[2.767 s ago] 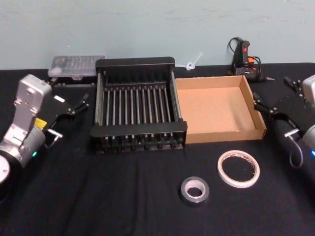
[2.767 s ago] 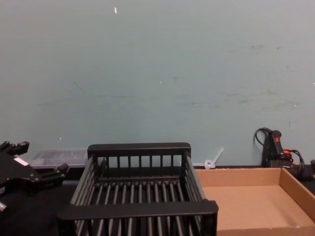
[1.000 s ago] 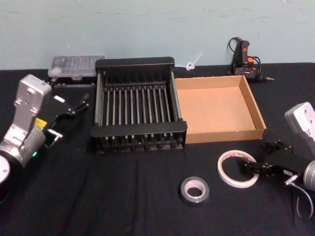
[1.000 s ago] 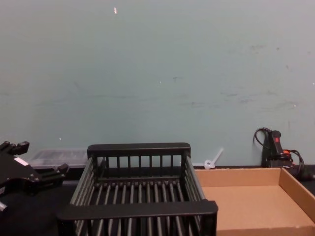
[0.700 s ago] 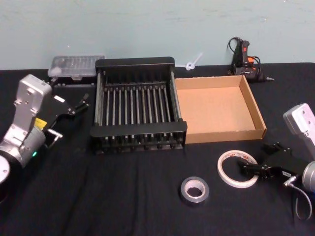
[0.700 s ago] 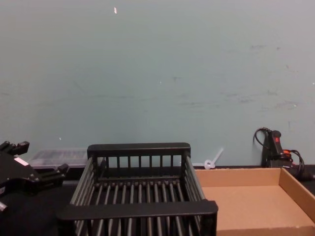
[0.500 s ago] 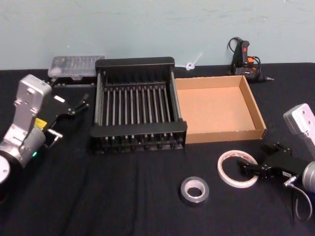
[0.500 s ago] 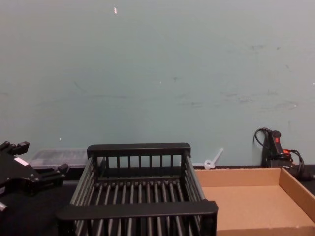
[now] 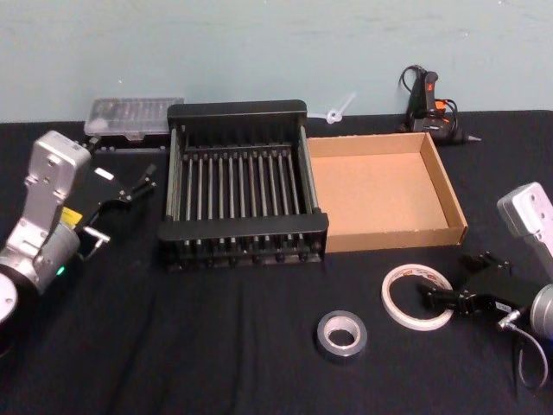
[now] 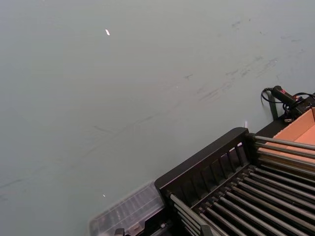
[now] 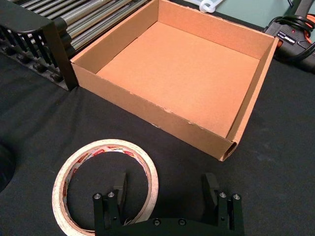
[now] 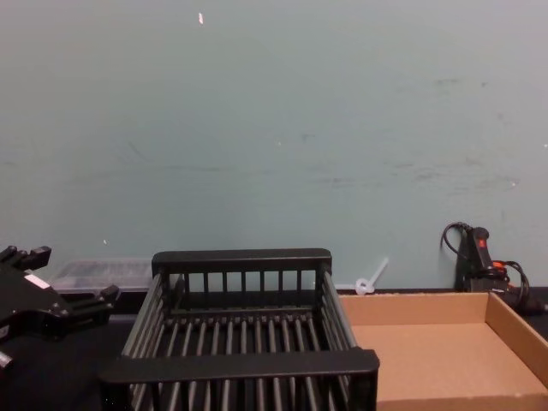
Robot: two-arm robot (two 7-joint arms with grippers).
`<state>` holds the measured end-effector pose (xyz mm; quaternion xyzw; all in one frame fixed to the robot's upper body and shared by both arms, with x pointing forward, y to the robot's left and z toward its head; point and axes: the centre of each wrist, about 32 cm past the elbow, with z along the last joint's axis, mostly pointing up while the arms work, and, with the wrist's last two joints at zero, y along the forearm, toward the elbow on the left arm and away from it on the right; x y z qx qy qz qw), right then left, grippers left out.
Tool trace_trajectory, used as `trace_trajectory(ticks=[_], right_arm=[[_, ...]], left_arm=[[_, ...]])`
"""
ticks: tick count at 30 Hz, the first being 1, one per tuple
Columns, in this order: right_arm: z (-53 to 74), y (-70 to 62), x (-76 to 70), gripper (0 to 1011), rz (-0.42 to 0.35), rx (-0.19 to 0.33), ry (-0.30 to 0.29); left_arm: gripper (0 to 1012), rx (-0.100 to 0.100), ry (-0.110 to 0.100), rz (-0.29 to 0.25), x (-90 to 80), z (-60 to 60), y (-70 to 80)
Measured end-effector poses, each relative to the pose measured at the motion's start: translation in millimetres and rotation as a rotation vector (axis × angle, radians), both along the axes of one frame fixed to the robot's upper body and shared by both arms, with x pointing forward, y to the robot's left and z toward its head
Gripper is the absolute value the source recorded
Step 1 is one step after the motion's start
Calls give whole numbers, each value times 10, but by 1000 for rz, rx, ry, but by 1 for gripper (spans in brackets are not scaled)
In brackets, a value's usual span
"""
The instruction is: Pick up the white tape and place it into the black box , Pick up the silver tape and place it into the brown box.
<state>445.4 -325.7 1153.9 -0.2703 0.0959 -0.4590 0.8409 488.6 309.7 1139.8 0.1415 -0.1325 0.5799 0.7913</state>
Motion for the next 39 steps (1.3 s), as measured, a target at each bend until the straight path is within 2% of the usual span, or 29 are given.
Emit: trace_trajectory(ticks=[14, 19, 22, 23, 39], right_arm=[[0, 1, -1, 994, 0, -1, 0], [-1, 1, -2, 885, 0, -1, 0], [-1, 1, -2, 786, 0, 0, 0], [-1, 1, -2, 786, 0, 0, 0], [-1, 1, -2, 256, 0, 1, -1]], left_arm=[[1002, 0, 0, 0, 0, 0, 0], [1001, 0, 0, 0, 0, 0, 0], [1001, 0, 0, 0, 0, 0, 0], [1001, 0, 0, 0, 0, 0, 0], [1001, 0, 0, 0, 0, 0, 0]])
